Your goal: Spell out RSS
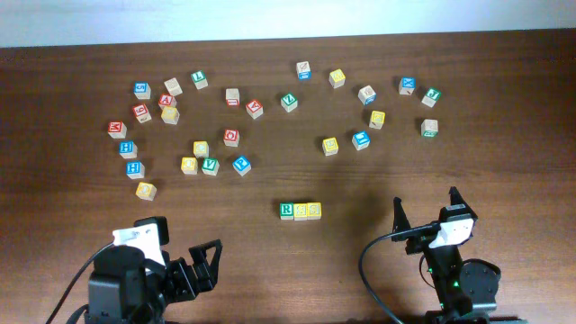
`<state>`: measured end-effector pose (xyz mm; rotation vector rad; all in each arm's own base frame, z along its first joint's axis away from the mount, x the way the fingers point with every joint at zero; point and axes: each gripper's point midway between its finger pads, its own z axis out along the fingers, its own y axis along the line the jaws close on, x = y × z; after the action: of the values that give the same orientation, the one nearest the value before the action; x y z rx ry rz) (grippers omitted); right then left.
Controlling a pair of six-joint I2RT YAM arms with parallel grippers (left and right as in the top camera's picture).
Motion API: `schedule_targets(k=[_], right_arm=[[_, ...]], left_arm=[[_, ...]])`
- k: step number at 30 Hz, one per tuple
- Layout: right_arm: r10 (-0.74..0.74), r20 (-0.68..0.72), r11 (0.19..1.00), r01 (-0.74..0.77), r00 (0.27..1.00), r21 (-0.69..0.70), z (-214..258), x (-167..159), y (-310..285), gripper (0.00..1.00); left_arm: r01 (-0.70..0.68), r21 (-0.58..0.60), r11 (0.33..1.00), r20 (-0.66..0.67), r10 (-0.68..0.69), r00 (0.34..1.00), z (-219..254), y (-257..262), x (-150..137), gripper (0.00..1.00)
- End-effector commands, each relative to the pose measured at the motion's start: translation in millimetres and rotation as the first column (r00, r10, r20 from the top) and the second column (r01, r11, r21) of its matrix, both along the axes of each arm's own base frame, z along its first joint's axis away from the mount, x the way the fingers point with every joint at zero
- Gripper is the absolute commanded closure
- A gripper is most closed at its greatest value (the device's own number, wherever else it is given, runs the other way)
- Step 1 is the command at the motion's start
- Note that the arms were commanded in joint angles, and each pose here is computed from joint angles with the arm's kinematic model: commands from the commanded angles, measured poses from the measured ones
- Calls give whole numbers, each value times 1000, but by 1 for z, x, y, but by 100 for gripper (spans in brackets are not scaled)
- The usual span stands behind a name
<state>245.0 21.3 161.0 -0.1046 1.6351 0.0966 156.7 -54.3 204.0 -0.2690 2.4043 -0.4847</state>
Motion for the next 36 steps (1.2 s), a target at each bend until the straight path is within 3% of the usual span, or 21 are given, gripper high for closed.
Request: schedule_targets(k=[1,3,25,28,31,36], right_arm=[[-51,-7,999,51,999,8,-4,1,-9,2],[-88,-20,993,90,996,75,-5,1,-15,2],[-74,-14,995,74,997,72,-4,1,-12,2],[-74,-14,995,74,997,72,-4,1,-12,2],[-74,-14,995,75,997,72,-4,1,-12,2],[-74,-14,995,75,997,72,-4,1,-12,2]], left_arm=[[-13,-1,1000,0,13,1000,0,2,0,1],[-13,-1,1000,0,13,1000,0,2,0,1],[-13,5,1000,-36,13,999,-6,2,-7,1],[16,32,999,107,-19,994,15,1,16,1],[117,208,971,342,-184,922,48,0,33,1],[78,324,943,577,-262,774,61,2,43,1]])
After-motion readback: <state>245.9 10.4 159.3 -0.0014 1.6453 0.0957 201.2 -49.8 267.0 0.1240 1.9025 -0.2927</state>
